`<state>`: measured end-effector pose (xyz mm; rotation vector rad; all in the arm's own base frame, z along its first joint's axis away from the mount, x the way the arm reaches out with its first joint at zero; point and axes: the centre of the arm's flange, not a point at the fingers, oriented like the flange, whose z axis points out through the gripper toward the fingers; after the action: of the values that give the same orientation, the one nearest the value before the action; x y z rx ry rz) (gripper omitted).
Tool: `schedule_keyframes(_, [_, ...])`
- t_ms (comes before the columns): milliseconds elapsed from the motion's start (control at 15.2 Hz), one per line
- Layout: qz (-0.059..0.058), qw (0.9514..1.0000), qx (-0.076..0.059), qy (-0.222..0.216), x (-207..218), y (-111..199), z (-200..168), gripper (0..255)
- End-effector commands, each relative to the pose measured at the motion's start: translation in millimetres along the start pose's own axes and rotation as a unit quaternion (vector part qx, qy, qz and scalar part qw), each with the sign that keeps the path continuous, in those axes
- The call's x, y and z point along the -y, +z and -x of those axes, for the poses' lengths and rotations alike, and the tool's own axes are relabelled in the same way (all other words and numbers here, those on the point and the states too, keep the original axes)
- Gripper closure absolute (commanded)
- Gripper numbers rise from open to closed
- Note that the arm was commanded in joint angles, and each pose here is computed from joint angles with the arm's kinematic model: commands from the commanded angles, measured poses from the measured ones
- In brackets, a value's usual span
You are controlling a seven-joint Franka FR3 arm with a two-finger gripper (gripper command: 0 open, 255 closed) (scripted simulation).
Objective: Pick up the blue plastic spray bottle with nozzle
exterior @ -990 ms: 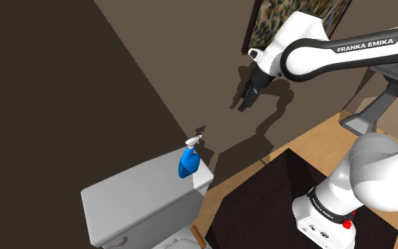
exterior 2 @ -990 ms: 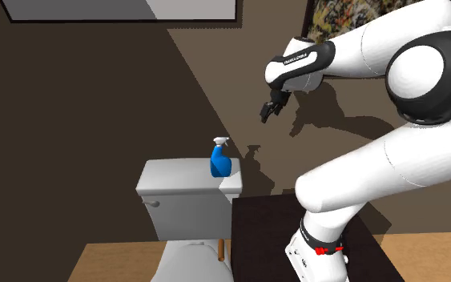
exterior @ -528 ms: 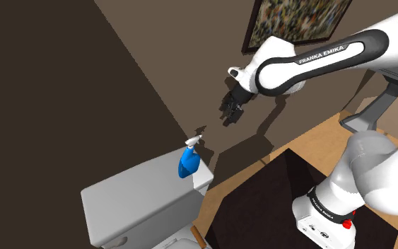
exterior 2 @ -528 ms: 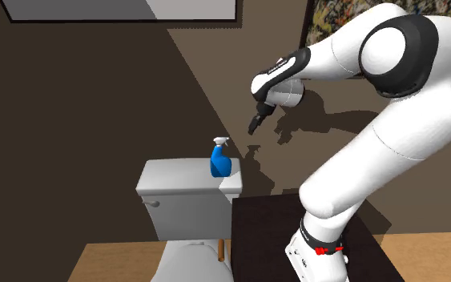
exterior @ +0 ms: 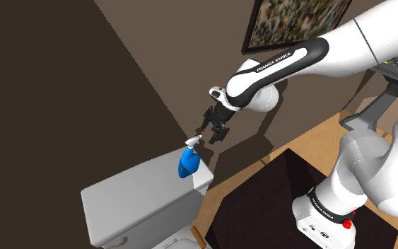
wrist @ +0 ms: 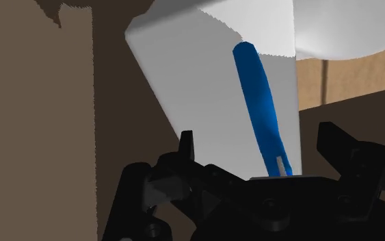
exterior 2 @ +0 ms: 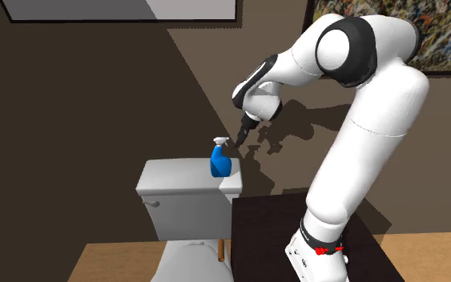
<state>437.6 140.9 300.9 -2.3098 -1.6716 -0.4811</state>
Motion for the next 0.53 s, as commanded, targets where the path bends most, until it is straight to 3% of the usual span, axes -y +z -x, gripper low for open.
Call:
schedule_keyframes(0, [-0.014, 0.9991, -0.011, -0.039, 3.8, 26.1, -5.1, 0])
schedule_keyframes(264, [-0.045, 0.9925, -0.03, -0.11, 13.8, 72.2, -18.8, 0])
schedule_keyframes(462, [-0.046, 0.9921, -0.03, -0.113, 14.3, 83.7, -15.1, 0])
